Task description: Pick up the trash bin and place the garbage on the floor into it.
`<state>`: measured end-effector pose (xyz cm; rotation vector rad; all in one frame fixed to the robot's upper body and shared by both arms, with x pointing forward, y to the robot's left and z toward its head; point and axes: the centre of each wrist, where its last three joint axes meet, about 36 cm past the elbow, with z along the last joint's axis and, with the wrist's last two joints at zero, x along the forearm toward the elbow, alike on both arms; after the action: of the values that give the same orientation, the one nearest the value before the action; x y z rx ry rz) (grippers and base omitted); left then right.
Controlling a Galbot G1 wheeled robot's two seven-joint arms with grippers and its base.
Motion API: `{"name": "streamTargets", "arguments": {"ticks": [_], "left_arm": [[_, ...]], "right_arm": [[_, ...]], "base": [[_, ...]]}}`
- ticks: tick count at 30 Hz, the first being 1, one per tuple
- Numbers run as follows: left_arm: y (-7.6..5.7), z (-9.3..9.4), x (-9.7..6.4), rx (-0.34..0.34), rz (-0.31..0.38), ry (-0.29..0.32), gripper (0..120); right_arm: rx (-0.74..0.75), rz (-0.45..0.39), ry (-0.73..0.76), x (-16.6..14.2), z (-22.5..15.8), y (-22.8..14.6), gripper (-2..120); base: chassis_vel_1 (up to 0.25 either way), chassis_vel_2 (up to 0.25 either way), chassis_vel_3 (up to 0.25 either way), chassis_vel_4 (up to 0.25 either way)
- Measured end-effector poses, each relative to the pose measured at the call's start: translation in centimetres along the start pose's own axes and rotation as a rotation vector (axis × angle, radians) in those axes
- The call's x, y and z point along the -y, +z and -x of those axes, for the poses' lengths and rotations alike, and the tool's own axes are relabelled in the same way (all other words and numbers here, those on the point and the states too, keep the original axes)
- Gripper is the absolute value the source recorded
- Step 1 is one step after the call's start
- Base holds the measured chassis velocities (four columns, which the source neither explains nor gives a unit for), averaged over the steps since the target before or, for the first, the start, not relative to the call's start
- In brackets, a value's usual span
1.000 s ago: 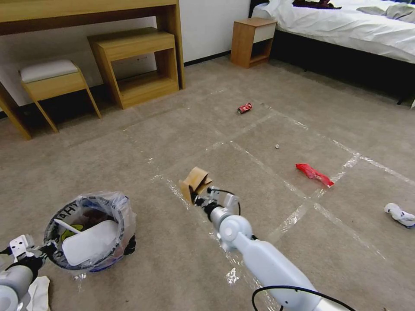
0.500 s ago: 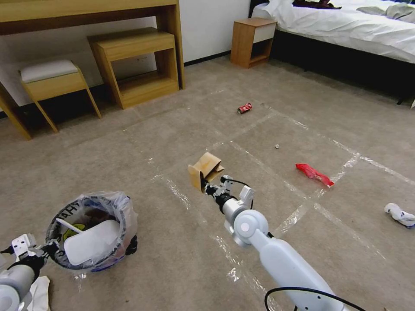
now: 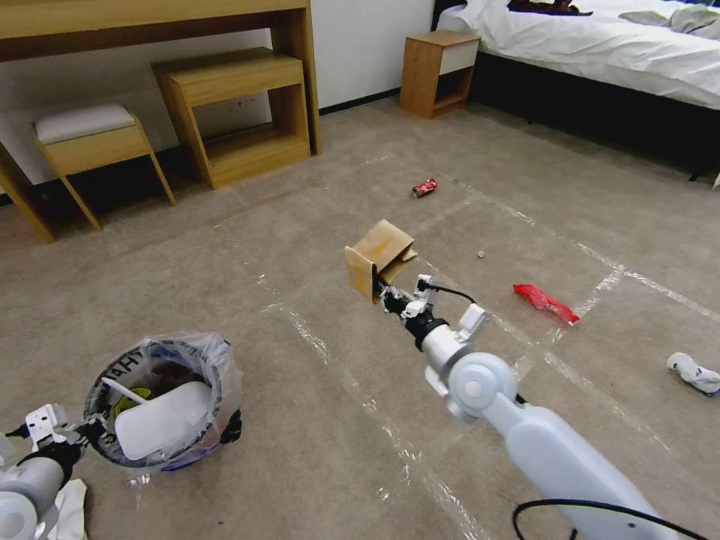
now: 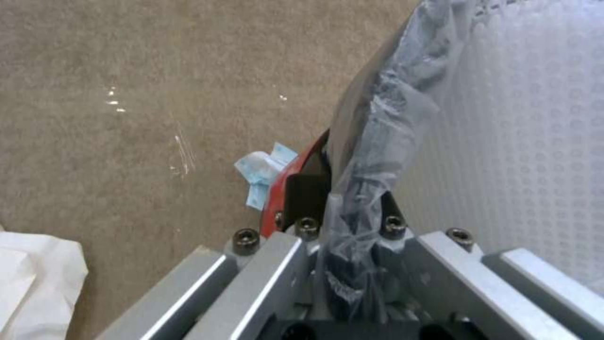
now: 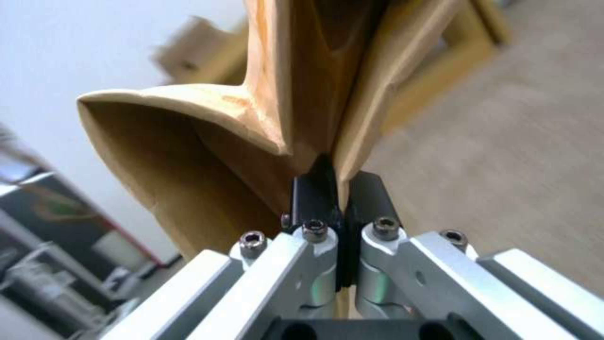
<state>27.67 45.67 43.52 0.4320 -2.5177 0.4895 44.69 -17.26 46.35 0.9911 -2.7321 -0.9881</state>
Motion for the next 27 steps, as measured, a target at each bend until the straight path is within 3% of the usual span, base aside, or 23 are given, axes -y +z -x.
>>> {"name": "streamTargets", "arguments": {"ticks": [5, 9, 27], "left_arm": [[-0.2, -0.1, 0.2, -0.005, 0.004, 0.007, 1], [-0.6, -0.3, 0.7, -0.017, 0.015, 0.025, 1], [-3.7, -0.9, 2.0, -0.058, 0.053, 0.075, 1]], "right_arm": [[0.03, -0.033, -0.114, -1.3, 0.0, -0.6, 0], [0.024, -0.112, -0.284, -3.2, 0.2, -0.2, 0], [-0.141, -0.21, -0.526, -7.1, 1.1, 2.1, 0]], "base": [[0.0, 0.0, 0.0, 0.0], [0.0, 0.0, 0.0, 0.0], [0.0, 0.0, 0.0, 0.0]]}}
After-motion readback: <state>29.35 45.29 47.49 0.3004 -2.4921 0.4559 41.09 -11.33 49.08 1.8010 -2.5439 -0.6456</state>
